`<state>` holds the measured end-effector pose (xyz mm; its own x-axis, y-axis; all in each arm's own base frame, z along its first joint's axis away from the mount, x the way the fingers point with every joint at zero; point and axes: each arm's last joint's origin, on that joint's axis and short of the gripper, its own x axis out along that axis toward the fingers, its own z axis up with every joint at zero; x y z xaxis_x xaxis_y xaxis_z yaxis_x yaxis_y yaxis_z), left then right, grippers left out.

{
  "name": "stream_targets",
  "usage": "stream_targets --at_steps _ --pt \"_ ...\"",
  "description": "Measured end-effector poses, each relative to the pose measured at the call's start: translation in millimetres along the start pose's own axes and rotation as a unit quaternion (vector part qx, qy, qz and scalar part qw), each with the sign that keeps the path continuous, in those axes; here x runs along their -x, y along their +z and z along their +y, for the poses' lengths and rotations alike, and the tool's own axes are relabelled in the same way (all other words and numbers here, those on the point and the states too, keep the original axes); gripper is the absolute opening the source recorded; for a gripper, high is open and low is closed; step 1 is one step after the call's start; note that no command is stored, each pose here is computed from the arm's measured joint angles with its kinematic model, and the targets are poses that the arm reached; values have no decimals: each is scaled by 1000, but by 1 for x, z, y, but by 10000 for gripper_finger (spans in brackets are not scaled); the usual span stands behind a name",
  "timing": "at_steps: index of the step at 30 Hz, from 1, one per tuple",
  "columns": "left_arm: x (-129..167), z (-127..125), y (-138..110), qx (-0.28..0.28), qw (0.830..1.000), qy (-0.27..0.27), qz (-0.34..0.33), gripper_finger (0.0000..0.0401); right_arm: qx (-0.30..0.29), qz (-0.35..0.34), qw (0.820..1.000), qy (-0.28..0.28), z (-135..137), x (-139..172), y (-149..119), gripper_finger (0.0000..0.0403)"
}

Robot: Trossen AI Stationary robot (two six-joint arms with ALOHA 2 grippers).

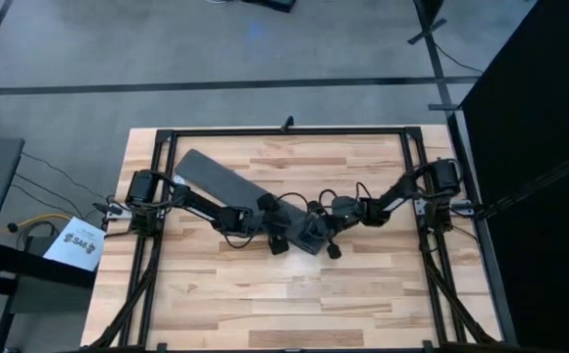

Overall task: Roll towel
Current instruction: Roll the gray towel

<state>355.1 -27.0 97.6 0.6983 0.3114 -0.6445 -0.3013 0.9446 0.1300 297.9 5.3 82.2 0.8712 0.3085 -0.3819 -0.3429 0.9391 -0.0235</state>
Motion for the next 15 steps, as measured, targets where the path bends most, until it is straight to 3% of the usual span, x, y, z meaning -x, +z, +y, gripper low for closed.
stream_targets --at_steps 10,15 --pt "1 -1 -4 -21 1000 -1 8 6 29 -28 999 17 -15 -4 10 0" --pt "1 -1 -4 -37 999 -3 9 6 19 -11 999 45 -16 -8 -4 0"
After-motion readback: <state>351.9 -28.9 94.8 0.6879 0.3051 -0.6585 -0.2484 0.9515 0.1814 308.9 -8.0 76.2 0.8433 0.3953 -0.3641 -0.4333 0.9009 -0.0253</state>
